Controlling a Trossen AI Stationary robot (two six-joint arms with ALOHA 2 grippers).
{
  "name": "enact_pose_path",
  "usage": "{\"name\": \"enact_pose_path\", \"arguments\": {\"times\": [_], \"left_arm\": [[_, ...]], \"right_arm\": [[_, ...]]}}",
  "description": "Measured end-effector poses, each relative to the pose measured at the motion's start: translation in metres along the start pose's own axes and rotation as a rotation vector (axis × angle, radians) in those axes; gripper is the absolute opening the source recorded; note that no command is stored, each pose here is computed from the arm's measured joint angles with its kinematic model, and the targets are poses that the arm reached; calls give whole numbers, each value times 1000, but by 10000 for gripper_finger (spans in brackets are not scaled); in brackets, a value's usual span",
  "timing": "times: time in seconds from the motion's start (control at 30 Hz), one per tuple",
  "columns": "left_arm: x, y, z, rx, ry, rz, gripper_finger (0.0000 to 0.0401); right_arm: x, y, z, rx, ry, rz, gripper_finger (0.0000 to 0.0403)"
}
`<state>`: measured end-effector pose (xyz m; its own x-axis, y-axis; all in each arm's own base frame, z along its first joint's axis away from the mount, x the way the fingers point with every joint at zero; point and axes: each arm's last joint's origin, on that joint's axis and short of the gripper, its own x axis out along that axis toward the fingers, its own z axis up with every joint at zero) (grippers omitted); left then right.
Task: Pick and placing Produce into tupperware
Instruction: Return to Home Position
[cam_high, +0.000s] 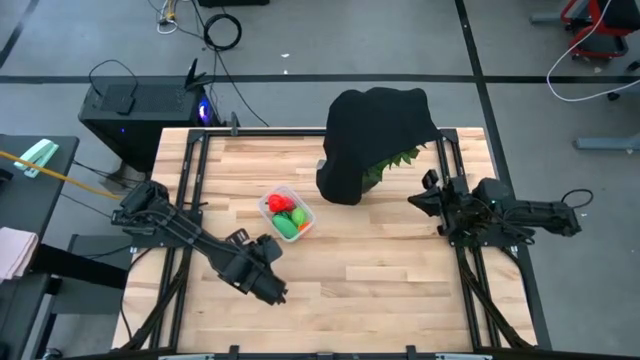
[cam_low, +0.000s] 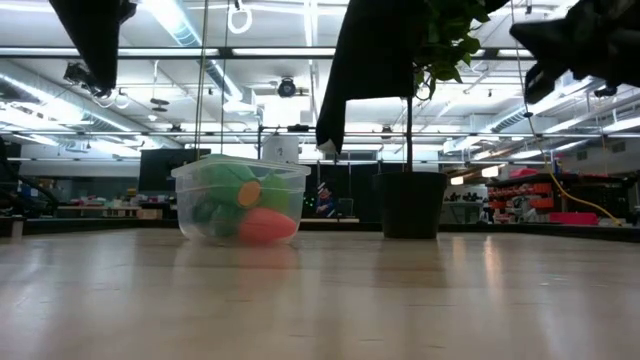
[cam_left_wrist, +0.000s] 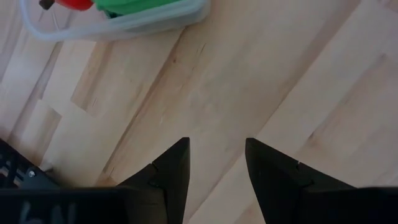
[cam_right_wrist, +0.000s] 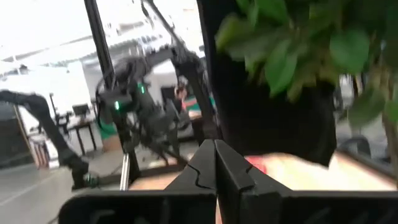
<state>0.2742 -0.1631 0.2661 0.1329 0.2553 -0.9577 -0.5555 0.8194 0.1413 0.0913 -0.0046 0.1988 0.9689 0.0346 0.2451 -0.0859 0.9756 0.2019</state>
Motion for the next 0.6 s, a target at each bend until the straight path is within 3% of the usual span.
{"name": "enact_pose_path", "arguments": {"times": [0.13,0.47,0.6], "left_arm": [[1,2,4,-4,0,0,162],[5,5,15,3,-7,-15,162],[6,6,20,-10,-8,-17,162]], "right_arm": [[-1,-4,-8,25,93,-6,0],[-1,-8,-10,-15,70,-24,0],[-1,-11,-22,-2,136,-45,0]]}}
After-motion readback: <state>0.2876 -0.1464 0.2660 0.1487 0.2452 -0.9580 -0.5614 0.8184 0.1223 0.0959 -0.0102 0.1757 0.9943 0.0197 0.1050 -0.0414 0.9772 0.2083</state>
